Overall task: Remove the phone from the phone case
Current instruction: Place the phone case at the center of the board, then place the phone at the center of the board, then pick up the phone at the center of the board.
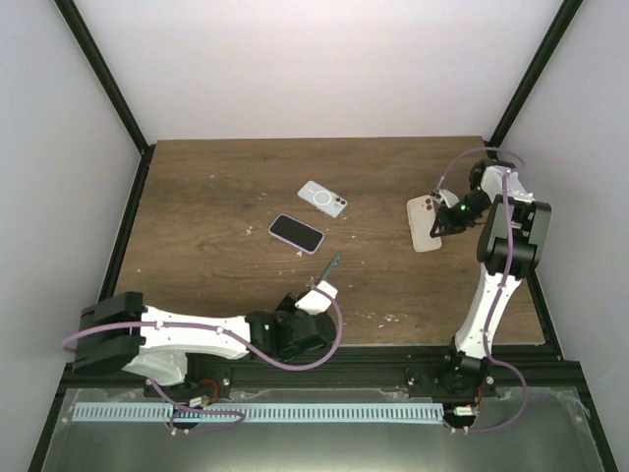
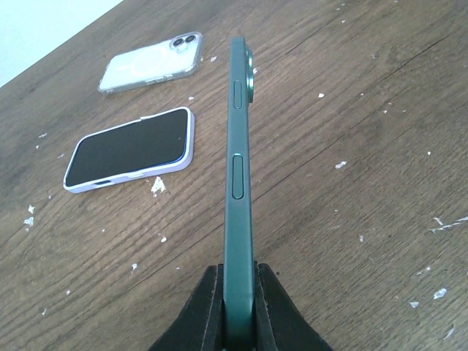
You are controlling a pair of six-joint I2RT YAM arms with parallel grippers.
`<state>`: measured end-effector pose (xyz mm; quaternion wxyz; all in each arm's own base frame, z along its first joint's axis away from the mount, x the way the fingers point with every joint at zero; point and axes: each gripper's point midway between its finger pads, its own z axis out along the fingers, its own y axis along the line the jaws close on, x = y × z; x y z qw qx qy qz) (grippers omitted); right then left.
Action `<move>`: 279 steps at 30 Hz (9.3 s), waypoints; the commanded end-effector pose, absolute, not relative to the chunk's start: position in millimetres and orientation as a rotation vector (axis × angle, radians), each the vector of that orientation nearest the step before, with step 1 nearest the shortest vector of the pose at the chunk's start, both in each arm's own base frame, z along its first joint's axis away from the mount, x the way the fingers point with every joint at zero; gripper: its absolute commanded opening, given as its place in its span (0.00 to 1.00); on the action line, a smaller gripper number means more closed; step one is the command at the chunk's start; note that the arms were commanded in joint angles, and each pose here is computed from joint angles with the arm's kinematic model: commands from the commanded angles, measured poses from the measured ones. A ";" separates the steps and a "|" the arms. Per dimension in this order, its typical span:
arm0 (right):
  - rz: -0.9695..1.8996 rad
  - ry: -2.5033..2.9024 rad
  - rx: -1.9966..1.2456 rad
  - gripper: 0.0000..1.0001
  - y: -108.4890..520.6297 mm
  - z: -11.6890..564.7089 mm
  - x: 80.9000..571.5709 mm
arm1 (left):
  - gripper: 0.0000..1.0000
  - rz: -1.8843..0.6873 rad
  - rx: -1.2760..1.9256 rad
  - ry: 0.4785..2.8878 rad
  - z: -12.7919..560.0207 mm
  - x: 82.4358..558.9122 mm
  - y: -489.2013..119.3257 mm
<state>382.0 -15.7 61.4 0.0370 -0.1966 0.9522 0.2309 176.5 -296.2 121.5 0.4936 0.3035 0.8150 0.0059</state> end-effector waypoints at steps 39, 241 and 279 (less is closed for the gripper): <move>0.718 2.073 -0.522 0.50 72.4 223.8 299.6 | 0.00 0.375 1.041 1.862 114.7 323.9 -426.1; 0.487 2.113 -0.328 0.91 32.3 206.7 312.6 | 0.97 0.021 1.257 2.744 -6.4 256.9 -343.7; 0.798 2.061 -0.867 0.63 159.0 248.6 282.8 | 0.28 -1.090 -0.116 1.974 245.3 304.9 -381.5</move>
